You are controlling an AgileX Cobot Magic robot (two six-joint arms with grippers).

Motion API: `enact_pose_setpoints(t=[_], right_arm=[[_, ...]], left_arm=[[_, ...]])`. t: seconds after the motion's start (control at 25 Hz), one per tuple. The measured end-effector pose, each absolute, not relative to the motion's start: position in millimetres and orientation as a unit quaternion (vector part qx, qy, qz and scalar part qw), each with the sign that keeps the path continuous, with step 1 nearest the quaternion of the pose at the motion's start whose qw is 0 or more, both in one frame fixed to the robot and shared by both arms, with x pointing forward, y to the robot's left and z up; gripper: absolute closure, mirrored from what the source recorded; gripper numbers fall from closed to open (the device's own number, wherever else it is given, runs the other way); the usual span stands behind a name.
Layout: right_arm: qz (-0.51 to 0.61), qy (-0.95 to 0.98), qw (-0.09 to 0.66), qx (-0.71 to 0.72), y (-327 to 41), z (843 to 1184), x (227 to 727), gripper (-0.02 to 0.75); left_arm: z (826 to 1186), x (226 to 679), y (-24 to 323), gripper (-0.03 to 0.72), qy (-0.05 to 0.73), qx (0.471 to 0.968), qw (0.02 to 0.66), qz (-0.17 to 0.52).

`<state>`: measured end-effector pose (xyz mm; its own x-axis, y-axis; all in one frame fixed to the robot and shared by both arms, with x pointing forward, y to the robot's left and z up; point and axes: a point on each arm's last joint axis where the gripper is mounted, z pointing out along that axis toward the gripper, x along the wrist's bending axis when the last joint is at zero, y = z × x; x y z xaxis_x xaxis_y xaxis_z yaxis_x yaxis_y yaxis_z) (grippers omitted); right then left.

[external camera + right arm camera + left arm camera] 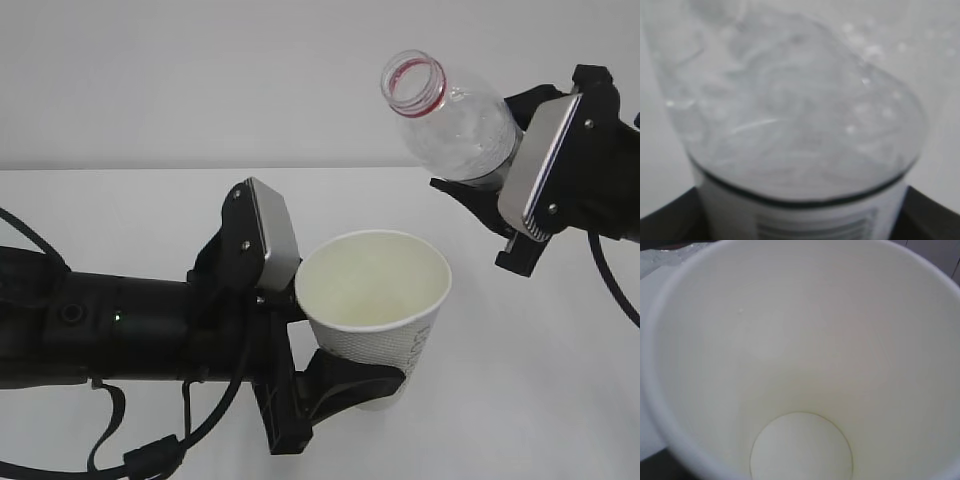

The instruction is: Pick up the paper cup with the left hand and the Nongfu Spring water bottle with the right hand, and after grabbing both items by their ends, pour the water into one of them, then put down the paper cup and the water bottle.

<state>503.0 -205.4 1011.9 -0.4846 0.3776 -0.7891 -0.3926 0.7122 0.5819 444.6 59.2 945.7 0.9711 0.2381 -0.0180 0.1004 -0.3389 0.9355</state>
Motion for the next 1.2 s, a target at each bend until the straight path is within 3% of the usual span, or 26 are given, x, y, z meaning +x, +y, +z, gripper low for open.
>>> enact_pose_setpoints(t=[1.2], right_arm=[[0.3,0.759,0.572,-0.082,-209.2,1014.9,506.4,0.223]], left_arm=[[946.4,447.7,59.8,0.145,0.128,0.81,0.569,0.065]])
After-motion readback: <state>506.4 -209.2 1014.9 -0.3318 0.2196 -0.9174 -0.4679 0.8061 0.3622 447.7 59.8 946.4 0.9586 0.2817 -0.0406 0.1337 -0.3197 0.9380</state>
